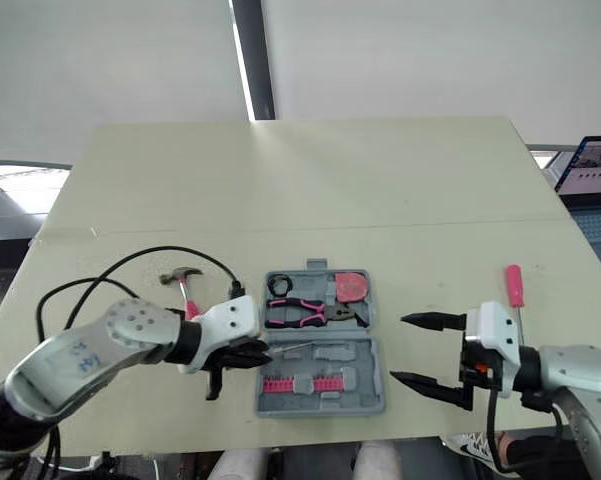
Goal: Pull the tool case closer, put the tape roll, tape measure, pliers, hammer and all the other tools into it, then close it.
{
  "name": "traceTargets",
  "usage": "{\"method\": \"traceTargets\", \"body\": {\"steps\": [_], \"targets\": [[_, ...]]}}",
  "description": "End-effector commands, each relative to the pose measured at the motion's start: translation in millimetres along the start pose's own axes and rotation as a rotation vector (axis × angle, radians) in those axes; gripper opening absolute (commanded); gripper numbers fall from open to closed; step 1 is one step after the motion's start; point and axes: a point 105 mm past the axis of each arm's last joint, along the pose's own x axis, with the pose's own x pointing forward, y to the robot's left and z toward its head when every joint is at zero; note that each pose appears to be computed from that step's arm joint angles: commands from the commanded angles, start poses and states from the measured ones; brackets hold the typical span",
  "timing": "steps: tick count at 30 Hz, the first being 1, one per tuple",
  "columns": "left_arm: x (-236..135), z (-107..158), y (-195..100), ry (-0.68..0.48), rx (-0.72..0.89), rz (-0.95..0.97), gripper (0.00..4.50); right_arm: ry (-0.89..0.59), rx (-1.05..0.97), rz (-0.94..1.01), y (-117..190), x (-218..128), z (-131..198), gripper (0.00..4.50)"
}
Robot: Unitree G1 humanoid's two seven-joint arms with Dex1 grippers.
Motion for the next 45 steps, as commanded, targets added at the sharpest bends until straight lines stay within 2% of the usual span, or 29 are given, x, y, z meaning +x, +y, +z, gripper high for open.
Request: {"method": "traceTargets", "body": {"steps": [1, 9, 14, 23, 34, 45], "targets": [[3, 11, 5, 0.028, 0.069, -0.020, 0.02, -0.003, -0.037, -0.003, 3, -1, 8, 4.50], [14, 28, 3, 0.057, 0.120, -0.064, 0.02, 0.004, -0.034, -0.015, 5, -2, 6, 4.50], [23, 30, 2, 0.124, 0.156, -0.067, 0.02, 0.011, -0.038, -0.024, 5, -2, 5, 4.50], [40, 31, 7, 0.177, 0.184, -0.041, 0.02, 0.025, -0.036, -0.026, 6, -3, 4, 4.50], [59, 45, 13, 0.160, 0.186, 0.015, 0.02, 0.037, -0.039, -0.044, 6, -6, 4, 4.50], [63, 42, 12, 0.178, 0.190, 0.004, 0.02, 0.040, -0.043, -0.065, 4, -7, 4, 4.50]]}}
